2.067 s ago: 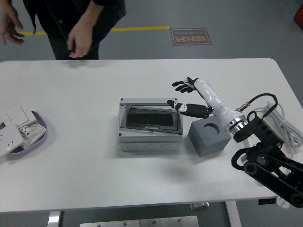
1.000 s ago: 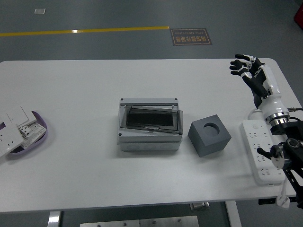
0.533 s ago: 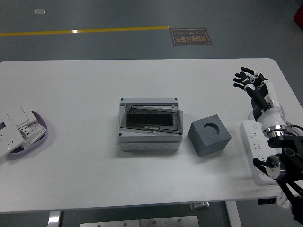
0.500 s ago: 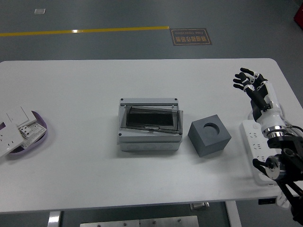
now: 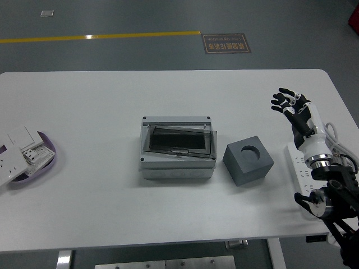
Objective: Pick up the cylinder from the cube,place it in the box,flap close box
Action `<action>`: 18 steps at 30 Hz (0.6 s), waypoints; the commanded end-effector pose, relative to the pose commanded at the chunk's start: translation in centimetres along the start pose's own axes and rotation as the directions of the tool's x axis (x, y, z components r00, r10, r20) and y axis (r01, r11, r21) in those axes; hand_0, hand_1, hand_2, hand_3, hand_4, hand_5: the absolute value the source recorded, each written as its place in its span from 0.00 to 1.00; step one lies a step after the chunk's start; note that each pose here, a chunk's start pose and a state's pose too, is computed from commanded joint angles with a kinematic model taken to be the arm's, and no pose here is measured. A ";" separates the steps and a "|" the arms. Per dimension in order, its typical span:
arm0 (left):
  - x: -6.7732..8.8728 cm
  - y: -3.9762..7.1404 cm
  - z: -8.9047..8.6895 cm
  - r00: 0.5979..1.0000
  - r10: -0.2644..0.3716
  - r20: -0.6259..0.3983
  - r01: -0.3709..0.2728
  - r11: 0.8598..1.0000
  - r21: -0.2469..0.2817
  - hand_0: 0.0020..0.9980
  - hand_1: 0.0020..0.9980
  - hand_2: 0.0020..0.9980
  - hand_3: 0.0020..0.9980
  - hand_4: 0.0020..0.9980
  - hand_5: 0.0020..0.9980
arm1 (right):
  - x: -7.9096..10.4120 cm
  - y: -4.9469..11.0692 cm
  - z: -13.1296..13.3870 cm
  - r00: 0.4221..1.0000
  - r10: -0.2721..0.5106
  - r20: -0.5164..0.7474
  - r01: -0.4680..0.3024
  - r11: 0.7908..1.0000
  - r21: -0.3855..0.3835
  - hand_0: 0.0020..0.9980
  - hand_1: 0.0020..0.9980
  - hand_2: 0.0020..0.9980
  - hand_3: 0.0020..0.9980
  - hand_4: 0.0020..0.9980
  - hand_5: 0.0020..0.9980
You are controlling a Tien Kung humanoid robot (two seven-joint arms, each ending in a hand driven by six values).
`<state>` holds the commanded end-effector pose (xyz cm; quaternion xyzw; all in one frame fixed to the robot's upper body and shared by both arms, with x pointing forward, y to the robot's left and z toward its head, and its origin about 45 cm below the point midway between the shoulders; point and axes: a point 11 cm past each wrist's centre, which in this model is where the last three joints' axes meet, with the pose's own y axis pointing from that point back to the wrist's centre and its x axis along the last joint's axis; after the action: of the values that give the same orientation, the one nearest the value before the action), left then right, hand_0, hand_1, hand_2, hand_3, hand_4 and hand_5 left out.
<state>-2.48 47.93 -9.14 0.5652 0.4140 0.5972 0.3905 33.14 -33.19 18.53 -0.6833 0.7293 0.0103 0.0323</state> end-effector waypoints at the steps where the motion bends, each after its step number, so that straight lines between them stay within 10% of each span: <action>1: -0.1 0.0 -0.2 1.000 -0.001 -0.003 0.001 1.000 0.003 0.59 0.63 0.62 0.64 0.70 0.22 | 0.0 0.0 0.0 1.000 -0.001 -0.001 0.001 1.000 0.001 0.65 0.61 0.59 0.64 0.77 0.34; 18: -0.9 -0.1 -0.8 1.000 -0.013 -0.019 0.013 1.000 0.012 0.59 0.63 0.62 0.64 0.70 0.22 | -0.5 -0.5 -0.2 1.000 -0.012 0.003 0.012 1.000 0.008 0.66 0.61 0.59 0.64 0.78 0.34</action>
<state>-3.27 47.08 -9.52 0.5592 0.4251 0.5975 0.3867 33.66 -32.72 18.78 -0.6874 0.7253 0.0081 0.0361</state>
